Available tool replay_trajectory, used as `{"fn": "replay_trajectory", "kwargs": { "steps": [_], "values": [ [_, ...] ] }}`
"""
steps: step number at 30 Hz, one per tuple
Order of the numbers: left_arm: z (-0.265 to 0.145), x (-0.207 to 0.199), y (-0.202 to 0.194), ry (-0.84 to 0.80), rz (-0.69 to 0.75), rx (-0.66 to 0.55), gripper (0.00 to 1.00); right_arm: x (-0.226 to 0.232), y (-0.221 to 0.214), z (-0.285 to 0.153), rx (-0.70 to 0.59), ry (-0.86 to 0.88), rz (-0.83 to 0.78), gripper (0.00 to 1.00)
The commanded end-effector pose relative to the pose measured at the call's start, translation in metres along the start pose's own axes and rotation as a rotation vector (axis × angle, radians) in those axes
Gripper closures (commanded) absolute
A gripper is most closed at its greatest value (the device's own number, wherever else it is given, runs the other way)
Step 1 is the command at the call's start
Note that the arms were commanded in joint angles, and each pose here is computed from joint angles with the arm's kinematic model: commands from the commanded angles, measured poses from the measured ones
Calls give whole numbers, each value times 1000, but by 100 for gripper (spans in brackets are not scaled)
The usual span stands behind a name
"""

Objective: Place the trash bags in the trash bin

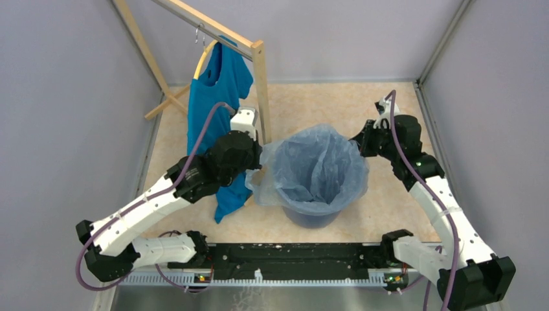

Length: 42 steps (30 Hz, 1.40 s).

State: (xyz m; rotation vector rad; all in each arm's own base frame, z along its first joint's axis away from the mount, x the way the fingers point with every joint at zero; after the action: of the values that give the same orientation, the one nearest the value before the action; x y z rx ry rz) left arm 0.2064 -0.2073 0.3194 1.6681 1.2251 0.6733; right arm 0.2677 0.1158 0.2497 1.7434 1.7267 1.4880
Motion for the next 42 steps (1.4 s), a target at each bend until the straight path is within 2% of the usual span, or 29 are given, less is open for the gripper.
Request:
{"fn": "replay_trajectory", "kwargs": {
  "steps": [1,6,10,17,27,37,42],
  "values": [
    [18,-3,-9,44,3,17,89,14,12,-5,-51,60,-3,100],
    [26,1,-36,86,23,116,93,20,23,-11,-73,68,-17,100],
    [21,2,-51,63,-3,148,94,7,7,-5,-45,26,-3,100],
    [9,-10,-44,-54,-27,136,93,-8,-29,-3,18,-2,32,100],
    [23,-27,-58,-120,-21,182,94,12,13,-36,-96,2,-12,100],
    [17,-18,-90,-122,-69,232,94,-21,-53,-7,46,-53,85,99],
    [15,-14,-91,-108,-55,238,92,-18,-46,-10,39,-58,83,92]
  ]
}}
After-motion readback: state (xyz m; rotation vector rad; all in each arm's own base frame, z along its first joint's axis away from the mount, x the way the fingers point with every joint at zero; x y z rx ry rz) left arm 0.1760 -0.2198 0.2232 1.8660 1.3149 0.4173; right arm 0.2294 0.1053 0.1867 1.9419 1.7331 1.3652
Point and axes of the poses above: each gripper's point midway between its finger pads, its own z axis out along the fingers, its own x axis along the line the jaws close on, y = z × x, the point moved 3 cm from there along -z, back along the fingers, and after that the axes turned 6 degrees about z, right-handed, at the moved point
